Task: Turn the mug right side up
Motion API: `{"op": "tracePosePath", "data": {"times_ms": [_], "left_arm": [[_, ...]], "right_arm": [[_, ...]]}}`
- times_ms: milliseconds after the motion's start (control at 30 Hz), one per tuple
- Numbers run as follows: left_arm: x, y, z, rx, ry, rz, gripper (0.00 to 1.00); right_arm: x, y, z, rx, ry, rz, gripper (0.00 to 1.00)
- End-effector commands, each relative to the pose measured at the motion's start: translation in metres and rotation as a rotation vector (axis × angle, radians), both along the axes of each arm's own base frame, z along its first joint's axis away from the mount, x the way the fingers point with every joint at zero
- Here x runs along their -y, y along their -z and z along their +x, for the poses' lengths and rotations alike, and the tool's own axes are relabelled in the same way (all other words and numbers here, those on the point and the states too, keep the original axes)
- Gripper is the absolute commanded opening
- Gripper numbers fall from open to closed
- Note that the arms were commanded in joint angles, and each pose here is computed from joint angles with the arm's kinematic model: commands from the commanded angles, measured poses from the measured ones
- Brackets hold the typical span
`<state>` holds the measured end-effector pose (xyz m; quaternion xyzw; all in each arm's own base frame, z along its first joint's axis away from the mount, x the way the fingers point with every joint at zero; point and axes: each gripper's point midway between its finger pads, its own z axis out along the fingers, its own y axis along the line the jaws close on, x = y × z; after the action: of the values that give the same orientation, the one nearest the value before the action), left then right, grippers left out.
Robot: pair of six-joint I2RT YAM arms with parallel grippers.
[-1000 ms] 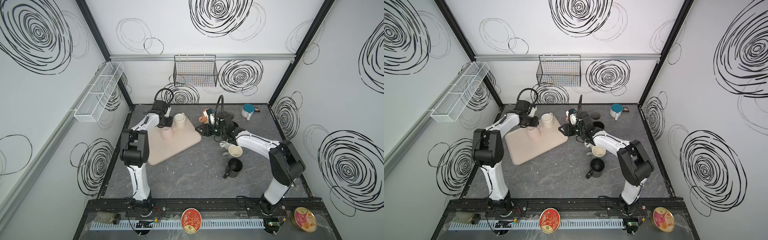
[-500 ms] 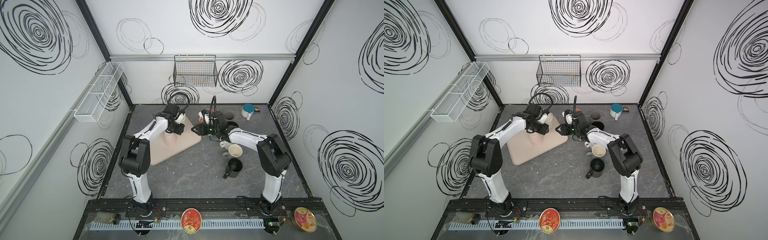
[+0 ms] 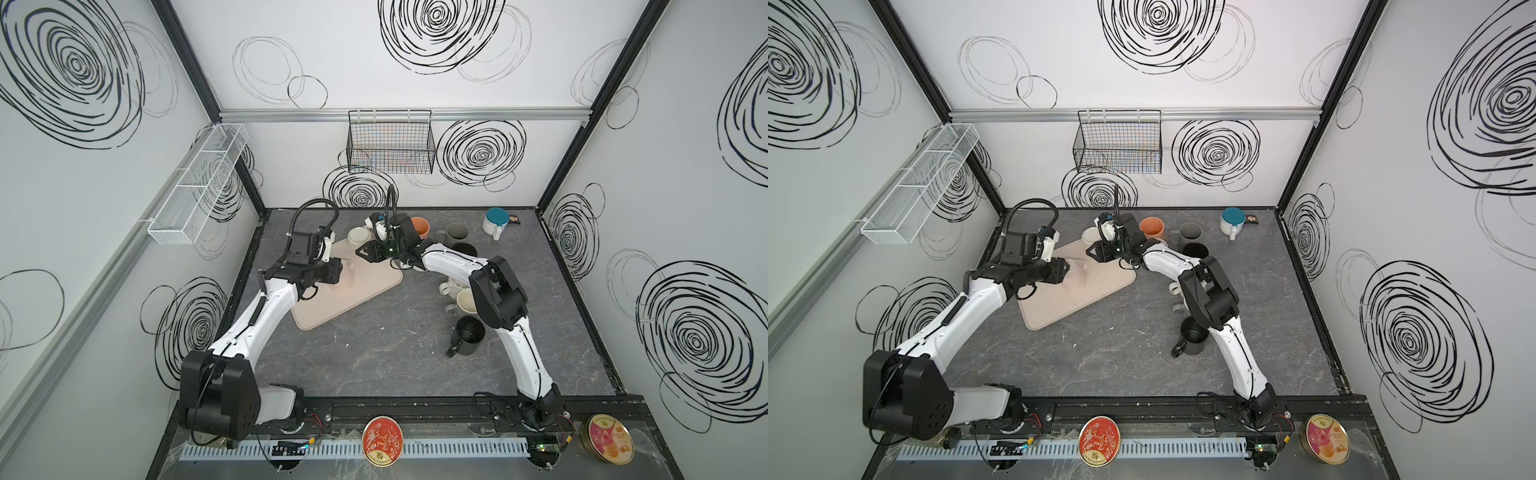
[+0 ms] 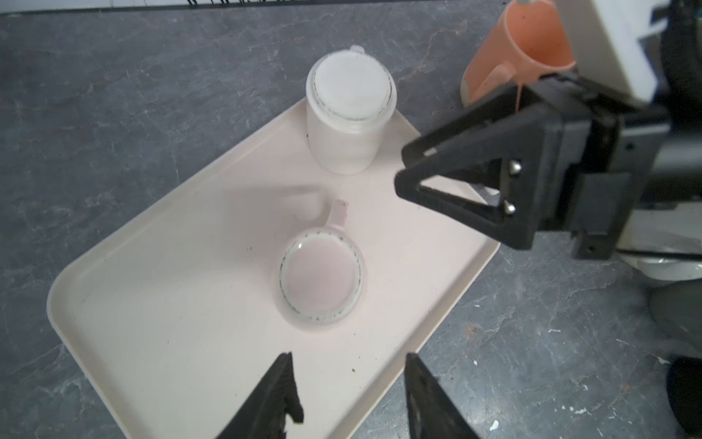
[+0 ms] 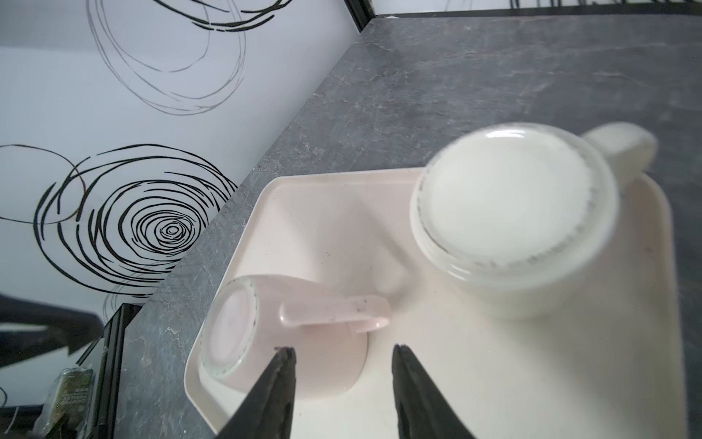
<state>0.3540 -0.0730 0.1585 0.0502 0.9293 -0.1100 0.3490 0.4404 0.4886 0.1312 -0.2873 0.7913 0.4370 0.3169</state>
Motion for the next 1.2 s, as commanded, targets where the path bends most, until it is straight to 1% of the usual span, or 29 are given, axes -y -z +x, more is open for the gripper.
{"op": "tracePosePath", "data": {"times_ms": [0, 67, 167, 267, 367, 500, 633, 800, 1000, 1167], "left_arm": [[0.004, -0.003, -0.003, 0.055, -0.035, -0.084, 0.48], [0.004, 0.006, -0.011, 0.048, -0.039, -0.097, 0.46], [0.01, 0.02, -0.02, 0.034, -0.041, -0.143, 0.46], [0.012, 0.033, -0.026, 0.029, -0.057, -0.193, 0.46], [0.01, 0.043, -0.025, 0.031, -0.084, -0.255, 0.48], [-0.001, 0.054, -0.021, 0.012, -0.128, -0.287, 0.54], [-0.016, 0.055, -0.017, 0.025, -0.175, -0.305, 0.56], [-0.025, 0.052, -0.013, 0.049, -0.214, -0.34, 0.57], [-0.027, 0.054, -0.011, 0.052, -0.235, -0.356, 0.58], [-0.03, 0.05, -0.011, 0.064, -0.251, -0.349, 0.58]], "right_arm": [[-0.018, 0.006, 0.002, 0.018, -0.065, -0.013, 0.46], [-0.028, 0.007, 0.002, 0.012, -0.104, 0.007, 0.46], [-0.041, 0.012, -0.008, -0.001, -0.17, 0.029, 0.45], [-0.046, 0.022, -0.02, -0.006, -0.215, 0.016, 0.45], [-0.046, 0.029, -0.029, -0.032, -0.253, 0.007, 0.43], [-0.043, 0.027, -0.04, -0.048, -0.282, 0.001, 0.37], [-0.04, 0.024, -0.052, -0.039, -0.308, 0.002, 0.32], [-0.037, 0.025, -0.066, -0.038, -0.334, -0.015, 0.28], [-0.027, 0.025, -0.071, -0.024, -0.32, -0.062, 0.26], [-0.017, 0.02, -0.074, -0.016, -0.311, -0.072, 0.23]]}}
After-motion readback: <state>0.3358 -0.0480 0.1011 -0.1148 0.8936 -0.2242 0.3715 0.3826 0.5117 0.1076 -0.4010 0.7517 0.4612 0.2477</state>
